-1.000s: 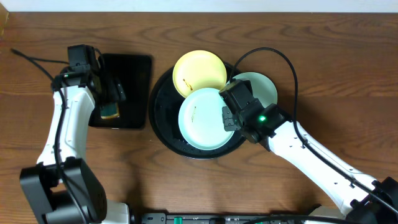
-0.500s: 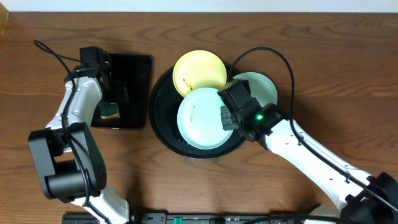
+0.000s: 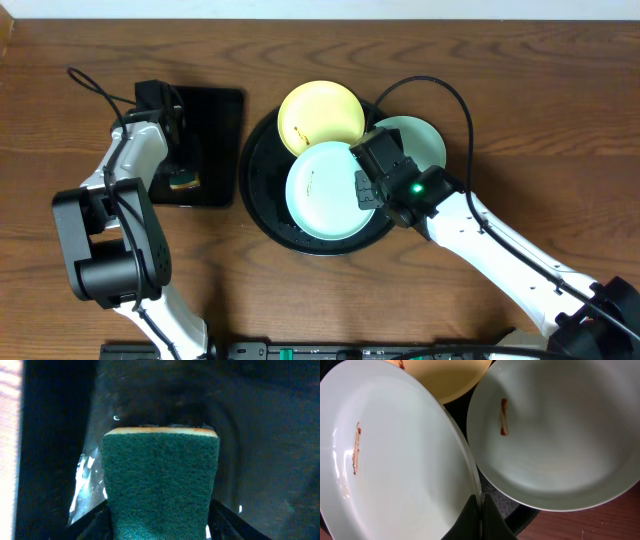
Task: Clean dirty plates on tray and stack at the side
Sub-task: 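Lower the left gripper and grasp the green sponge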
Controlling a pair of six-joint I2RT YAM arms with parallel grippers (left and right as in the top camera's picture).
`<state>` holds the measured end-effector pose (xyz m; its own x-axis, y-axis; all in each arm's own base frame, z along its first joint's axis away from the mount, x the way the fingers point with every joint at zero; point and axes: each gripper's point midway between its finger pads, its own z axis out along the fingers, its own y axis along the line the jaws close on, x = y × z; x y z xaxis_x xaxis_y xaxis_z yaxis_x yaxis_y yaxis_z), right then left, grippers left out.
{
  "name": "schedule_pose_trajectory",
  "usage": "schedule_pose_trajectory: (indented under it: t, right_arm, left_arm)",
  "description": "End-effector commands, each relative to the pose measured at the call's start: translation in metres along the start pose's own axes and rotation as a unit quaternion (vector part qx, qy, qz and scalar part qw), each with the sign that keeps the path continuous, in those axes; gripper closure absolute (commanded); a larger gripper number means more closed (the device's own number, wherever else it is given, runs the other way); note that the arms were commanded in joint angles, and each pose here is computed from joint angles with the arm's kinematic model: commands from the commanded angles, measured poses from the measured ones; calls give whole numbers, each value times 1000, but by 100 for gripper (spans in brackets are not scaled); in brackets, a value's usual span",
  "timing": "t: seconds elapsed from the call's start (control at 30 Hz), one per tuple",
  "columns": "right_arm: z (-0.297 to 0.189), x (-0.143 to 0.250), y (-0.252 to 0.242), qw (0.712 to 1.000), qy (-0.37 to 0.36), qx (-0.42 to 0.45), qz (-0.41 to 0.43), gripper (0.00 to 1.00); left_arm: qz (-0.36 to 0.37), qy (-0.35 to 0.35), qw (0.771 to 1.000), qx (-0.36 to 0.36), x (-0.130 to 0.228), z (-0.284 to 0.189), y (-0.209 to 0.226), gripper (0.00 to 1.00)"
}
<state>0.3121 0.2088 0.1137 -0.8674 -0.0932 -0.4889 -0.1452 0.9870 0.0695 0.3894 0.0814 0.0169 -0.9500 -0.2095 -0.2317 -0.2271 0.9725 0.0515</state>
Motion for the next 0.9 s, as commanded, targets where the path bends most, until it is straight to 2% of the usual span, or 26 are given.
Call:
schedule_pose_trajectory:
  t: [0.0,0.17,0.2,0.23,0.3,0.67,0.77,0.87]
  right_arm:
    - [2,-1,-2,1000,-1,4,-4,98]
    - [2,-1,-2,1000,-2,4,-4,98]
    - [2,-1,-2,1000,-2,4,-3,98]
    - [2,-1,-2,1000,-2,4,-3,98]
    - [2,-1,-2,1000,-2,4,-3,97]
    - [5,2,-3,1000,2,6,18,99]
    - [5,3,-3,1000,1,6,26,99]
    - [5,2,-3,1000,1,5,26,99]
  left_arm:
    - [2,-4,997,71,-4,-2,-25,42]
    - [2,-4,997,78,-4,-4,-27,41]
    - [2,-4,997,78,-4,-4,-27,35]
    - [2,-4,997,78,-4,-4,-27,20]
    - [2,-5,997,76,-4,-4,-27,12]
    - [2,-9,997,77,-4,7,-28,12]
    - [2,-5,997,77,-1,9,-28,22]
    - [2,-8,997,76,-3,9,-28,24]
